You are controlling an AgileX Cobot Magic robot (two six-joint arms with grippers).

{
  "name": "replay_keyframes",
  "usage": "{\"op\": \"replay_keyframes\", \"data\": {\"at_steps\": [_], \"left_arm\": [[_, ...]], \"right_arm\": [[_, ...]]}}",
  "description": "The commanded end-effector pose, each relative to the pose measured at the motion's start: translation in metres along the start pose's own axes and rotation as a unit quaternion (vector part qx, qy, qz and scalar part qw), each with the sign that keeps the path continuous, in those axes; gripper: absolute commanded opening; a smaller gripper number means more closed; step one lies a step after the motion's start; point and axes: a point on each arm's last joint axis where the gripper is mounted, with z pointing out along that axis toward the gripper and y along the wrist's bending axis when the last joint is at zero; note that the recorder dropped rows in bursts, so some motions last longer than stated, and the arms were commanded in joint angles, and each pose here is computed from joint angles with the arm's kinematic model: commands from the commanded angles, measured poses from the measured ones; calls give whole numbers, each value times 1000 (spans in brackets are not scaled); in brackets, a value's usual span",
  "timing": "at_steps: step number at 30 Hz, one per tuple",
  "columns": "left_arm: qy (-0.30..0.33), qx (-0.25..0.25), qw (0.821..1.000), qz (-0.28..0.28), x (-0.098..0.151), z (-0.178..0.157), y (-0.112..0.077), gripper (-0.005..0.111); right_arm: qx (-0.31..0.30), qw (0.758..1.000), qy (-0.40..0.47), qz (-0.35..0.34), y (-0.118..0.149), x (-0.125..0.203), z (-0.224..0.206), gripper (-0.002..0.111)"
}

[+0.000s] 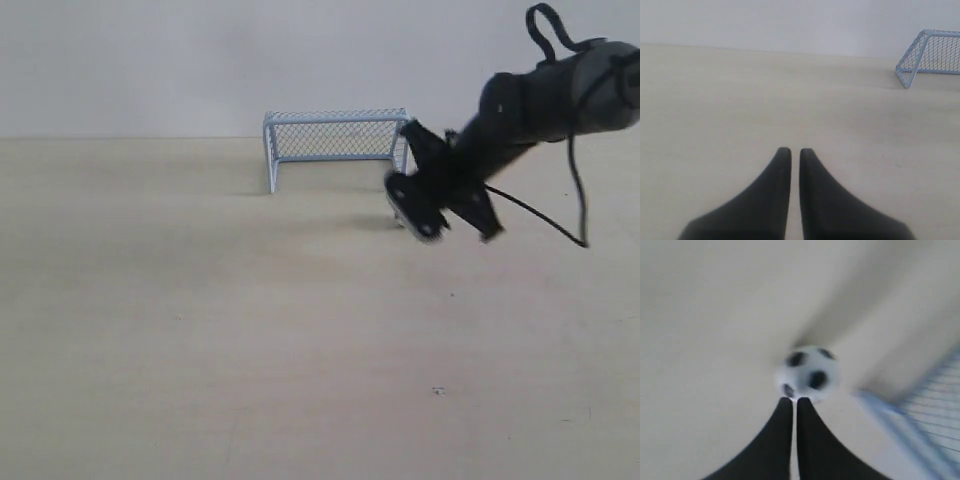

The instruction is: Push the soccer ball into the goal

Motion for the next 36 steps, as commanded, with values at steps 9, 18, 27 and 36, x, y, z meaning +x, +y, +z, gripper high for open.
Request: {"op": "replay_keyframes", "data": {"at_steps": [9, 18, 27, 36], "left_arm": [[-8, 0, 1000, -2, -2, -1, 0, 6], [-8, 0, 1000, -2, -2, -1, 0, 6], [-8, 0, 1000, -2, -2, -1, 0, 6], [-8, 0, 1000, -2, -2, -1, 0, 6]], "right_arm": [[50, 987, -48, 147, -25, -4, -89, 0], [37, 974, -45, 218, 28, -24, -126, 0], [32, 936, -86, 340, 70, -54, -163, 0], [8, 897, -151, 416, 98, -106, -186, 0]]}}
